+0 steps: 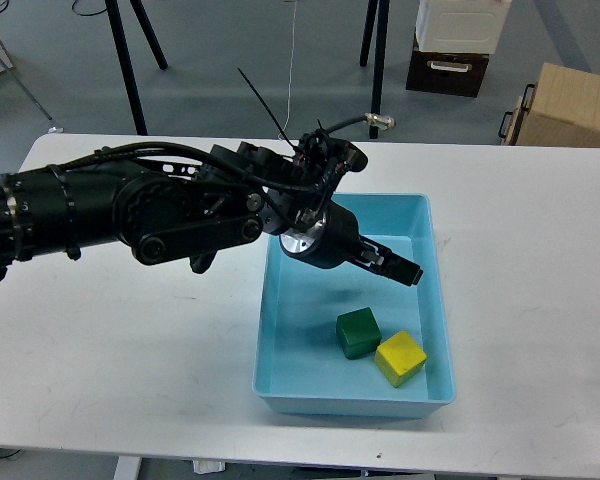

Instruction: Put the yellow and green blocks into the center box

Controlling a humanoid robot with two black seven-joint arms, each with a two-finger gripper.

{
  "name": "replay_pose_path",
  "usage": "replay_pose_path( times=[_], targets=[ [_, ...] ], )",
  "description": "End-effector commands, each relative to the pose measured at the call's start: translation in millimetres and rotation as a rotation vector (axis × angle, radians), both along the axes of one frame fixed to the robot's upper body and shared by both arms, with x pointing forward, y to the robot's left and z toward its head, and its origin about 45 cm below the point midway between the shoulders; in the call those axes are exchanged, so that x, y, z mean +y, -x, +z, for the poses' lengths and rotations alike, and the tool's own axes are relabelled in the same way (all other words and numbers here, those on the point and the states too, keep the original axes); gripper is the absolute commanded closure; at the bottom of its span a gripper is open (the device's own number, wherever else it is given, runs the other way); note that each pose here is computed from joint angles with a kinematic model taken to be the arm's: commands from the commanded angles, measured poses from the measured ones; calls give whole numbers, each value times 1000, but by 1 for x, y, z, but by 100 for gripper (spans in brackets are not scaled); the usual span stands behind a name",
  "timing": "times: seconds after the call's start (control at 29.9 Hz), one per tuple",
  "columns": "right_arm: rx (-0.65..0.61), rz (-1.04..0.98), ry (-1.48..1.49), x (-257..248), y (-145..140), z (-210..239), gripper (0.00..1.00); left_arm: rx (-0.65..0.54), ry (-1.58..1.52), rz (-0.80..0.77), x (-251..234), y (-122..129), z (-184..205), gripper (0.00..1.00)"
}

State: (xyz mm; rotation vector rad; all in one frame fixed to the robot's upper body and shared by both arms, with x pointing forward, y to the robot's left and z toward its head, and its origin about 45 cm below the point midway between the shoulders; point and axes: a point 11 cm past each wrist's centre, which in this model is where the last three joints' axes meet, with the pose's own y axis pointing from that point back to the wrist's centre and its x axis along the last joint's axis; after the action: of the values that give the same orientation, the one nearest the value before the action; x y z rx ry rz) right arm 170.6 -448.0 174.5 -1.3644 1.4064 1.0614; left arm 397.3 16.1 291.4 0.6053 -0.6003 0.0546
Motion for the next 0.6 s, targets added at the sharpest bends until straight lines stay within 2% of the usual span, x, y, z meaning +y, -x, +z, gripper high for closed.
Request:
replay_pose_path(
  times=[0.0, 0.13, 0.23, 0.4, 0.47, 0.57],
  targets=[
    [-10, 2, -6, 2, -3, 1, 0, 59, 317, 154, 20, -23, 42, 3],
    [-38, 9, -5, 4, -12, 6, 0, 111, 591, 268, 48, -39, 74, 2],
    [-55, 29, 25, 7, -22, 11, 0, 198, 827, 358, 79, -51, 96, 1],
    [-72, 79, 75, 24, -39, 11, 0, 322, 1228, 555, 166, -69, 109, 1],
    [-73, 101, 48, 37, -41, 6, 0, 341, 1360, 611, 198, -66, 104, 1],
    [-75, 113, 43, 42, -42, 6, 0, 364, 1500, 656, 229, -43, 83, 1]
  ],
)
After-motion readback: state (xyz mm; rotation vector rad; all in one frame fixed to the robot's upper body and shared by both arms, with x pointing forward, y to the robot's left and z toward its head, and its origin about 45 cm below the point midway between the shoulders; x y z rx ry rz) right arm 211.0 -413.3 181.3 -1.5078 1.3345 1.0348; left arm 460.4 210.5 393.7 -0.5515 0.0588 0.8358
